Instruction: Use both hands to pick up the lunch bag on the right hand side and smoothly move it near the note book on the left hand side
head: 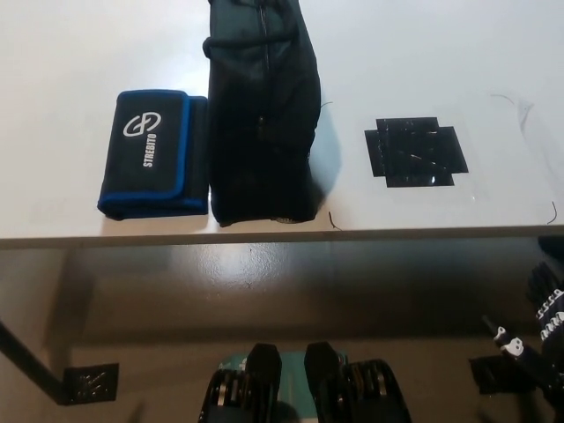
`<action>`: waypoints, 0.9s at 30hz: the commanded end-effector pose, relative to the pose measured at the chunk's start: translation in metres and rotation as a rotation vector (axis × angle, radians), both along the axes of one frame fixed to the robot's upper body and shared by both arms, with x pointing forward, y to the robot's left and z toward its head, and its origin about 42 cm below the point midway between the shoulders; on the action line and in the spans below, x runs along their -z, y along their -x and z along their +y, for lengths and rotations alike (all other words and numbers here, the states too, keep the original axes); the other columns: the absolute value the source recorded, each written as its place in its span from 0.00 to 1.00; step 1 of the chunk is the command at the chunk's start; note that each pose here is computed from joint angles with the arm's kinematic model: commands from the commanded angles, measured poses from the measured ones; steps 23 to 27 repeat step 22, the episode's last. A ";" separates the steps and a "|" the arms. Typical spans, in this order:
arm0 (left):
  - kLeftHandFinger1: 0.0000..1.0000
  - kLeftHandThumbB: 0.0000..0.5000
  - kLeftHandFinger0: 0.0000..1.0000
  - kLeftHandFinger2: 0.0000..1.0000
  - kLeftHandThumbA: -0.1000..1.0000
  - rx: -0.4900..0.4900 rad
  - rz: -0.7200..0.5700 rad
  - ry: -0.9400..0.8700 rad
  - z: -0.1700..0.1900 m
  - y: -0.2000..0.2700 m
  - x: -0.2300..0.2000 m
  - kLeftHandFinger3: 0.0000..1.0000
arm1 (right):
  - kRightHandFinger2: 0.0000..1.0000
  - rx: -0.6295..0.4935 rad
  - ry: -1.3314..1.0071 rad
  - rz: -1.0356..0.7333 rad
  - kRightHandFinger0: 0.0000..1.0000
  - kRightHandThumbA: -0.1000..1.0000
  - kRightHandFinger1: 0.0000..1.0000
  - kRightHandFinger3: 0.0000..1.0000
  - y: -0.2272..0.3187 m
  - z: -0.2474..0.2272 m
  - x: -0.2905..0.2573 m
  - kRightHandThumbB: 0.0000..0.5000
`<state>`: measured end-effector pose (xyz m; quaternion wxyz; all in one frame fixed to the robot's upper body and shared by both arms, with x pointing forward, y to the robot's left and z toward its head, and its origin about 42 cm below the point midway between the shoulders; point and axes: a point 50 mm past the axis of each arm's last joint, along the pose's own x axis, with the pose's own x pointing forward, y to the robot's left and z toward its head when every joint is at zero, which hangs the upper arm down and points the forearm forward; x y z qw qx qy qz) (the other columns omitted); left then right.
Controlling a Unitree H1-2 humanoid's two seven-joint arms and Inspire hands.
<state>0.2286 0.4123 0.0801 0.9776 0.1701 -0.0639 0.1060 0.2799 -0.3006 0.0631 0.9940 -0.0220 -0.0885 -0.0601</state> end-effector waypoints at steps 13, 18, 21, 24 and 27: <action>1.00 0.62 1.00 1.00 1.00 0.004 -0.055 -0.024 0.009 -0.005 -0.011 1.00 | 1.00 -0.007 0.012 -0.094 1.00 1.00 1.00 1.00 -0.011 -0.003 -0.015 0.44; 1.00 0.61 1.00 1.00 1.00 0.005 -0.054 -0.030 0.009 -0.005 -0.012 1.00 | 1.00 -0.012 0.010 -0.094 1.00 1.00 1.00 1.00 -0.012 -0.003 -0.015 0.45; 1.00 0.61 1.00 1.00 1.00 0.003 -0.054 -0.040 0.008 -0.005 -0.012 1.00 | 1.00 -0.012 0.004 -0.094 1.00 1.00 1.00 1.00 -0.012 -0.003 -0.014 0.46; 1.00 0.61 1.00 1.00 1.00 0.003 -0.055 -0.039 0.008 -0.005 -0.012 1.00 | 1.00 -0.012 0.001 -0.095 1.00 1.00 1.00 1.00 -0.012 -0.003 -0.015 0.46; 1.00 0.61 1.00 1.00 1.00 0.003 -0.055 -0.039 0.008 -0.005 -0.012 1.00 | 1.00 -0.012 0.001 -0.095 1.00 1.00 1.00 1.00 -0.012 -0.003 -0.015 0.46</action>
